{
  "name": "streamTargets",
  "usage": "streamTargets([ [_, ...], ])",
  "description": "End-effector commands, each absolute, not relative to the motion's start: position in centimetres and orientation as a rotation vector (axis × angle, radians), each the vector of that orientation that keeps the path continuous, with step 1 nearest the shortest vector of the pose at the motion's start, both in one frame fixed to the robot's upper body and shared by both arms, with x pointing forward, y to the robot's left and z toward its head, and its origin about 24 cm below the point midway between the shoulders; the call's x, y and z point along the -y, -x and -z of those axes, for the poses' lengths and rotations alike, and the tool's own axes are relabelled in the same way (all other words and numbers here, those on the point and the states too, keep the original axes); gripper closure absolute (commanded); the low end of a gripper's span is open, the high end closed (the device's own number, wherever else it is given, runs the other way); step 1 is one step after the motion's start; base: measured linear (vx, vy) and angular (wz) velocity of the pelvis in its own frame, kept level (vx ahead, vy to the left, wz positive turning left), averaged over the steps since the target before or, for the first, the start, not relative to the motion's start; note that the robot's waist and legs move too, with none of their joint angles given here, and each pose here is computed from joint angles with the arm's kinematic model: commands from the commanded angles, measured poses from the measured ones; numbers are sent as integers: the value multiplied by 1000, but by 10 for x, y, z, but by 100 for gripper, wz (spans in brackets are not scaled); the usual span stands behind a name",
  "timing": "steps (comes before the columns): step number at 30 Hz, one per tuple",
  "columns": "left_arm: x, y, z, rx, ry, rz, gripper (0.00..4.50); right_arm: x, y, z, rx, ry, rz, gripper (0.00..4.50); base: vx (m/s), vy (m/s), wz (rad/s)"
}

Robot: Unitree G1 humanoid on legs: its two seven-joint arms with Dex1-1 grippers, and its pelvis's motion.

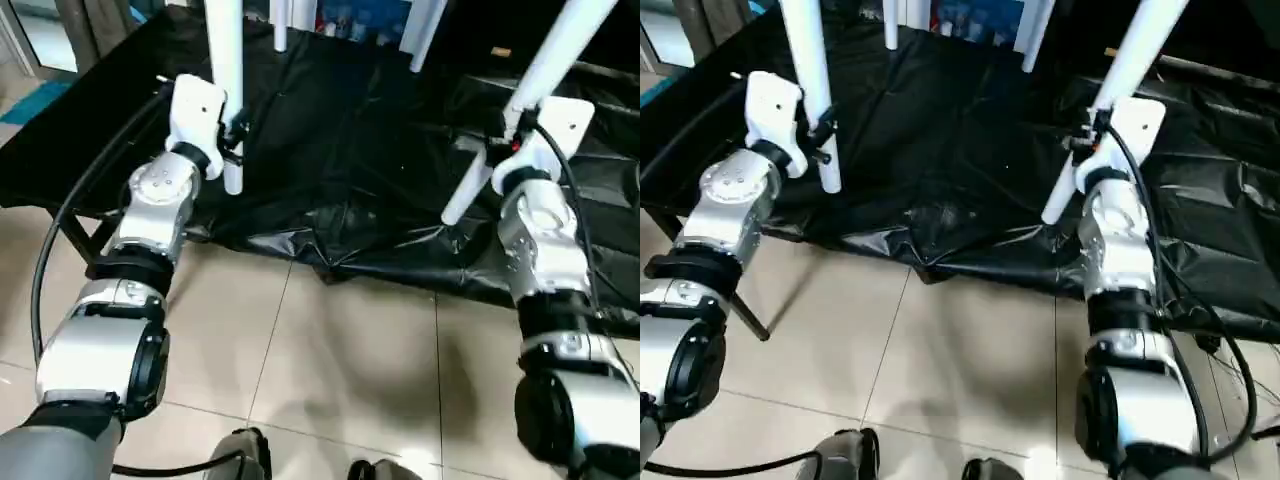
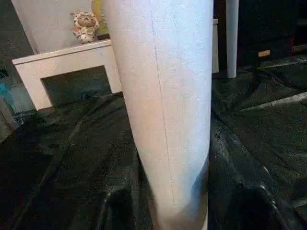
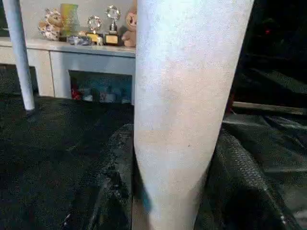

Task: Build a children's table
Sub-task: Flip table

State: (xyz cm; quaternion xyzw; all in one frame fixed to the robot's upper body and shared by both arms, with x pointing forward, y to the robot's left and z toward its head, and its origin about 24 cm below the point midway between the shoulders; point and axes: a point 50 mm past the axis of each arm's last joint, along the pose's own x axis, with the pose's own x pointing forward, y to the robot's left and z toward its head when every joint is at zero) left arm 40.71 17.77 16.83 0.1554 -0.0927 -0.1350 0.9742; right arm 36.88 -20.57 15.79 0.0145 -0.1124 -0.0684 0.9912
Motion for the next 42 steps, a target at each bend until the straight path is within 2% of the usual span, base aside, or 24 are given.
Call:
streamTargets([
  [1, -164, -408, -171, 192, -458, 335, 289, 207, -356, -175, 291, -22, 164, 291, 0, 0, 0],
  [4, -163, -408, -167, 183, -455, 341, 289, 207, -351, -171, 263, -30, 188, 291, 0, 0, 0],
  [10, -162, -408, -161, 158, -461, 349, 289, 202, -352, -166, 207, -1, 146, 291, 0, 0, 0],
  [11, -161, -408, -159, 145, -459, 364, 233, 201, -352, -164, 193, 10, 139, 291, 0, 0, 0],
  [12, -162, -408, -157, 133, -457, 371, 233, 200, -352, -163, 185, 5, 137, 291, 0, 0, 0],
  [13, -162, -408, -156, 127, -456, 374, 219, 200, -351, -162, 181, 0, 138, 235, 0, 0, 0],
  [17, -168, -406, -151, 107, -440, 374, 187, 199, -349, -163, 172, -21, 134, 215, 0, 0, 0],
  [18, -169, -406, -151, 108, -434, 371, 176, 199, -349, -164, 174, -22, 134, 195, 0, 0, 0],
  [25, -186, -400, -153, 155, -383, 308, 110, 204, -338, -166, 220, -51, 132, 138, 0, 0, 0],
  [29, -188, -391, -145, 161, -344, 286, 69, 202, -327, -159, 211, -77, 108, 96, 0, 0, 0],
  [30, -192, -383, -137, 167, -295, 223, 69, 201, -319, -151, 195, -57, 99, 96, 0, 0, 0],
  [32, -195, -378, -133, 167, -274, 194, 53, 199, -315, -148, 191, -41, 94, 94, 0, 0, 0],
  [35, -199, -358, -116, 166, -180, 165, 34, 194, -302, -139, 191, -20, 65, 94, 0, 0, 0],
  [37, -197, -331, -104, 190, -124, 193, 34, 188, -286, -122, 145, -47, 21, 94, 0, 0, 0],
  [42, -190, -290, -85, 148, -24, 156, 34, 185, -268, -93, -1, -44, -11, 94, 0, 0, 0],
])
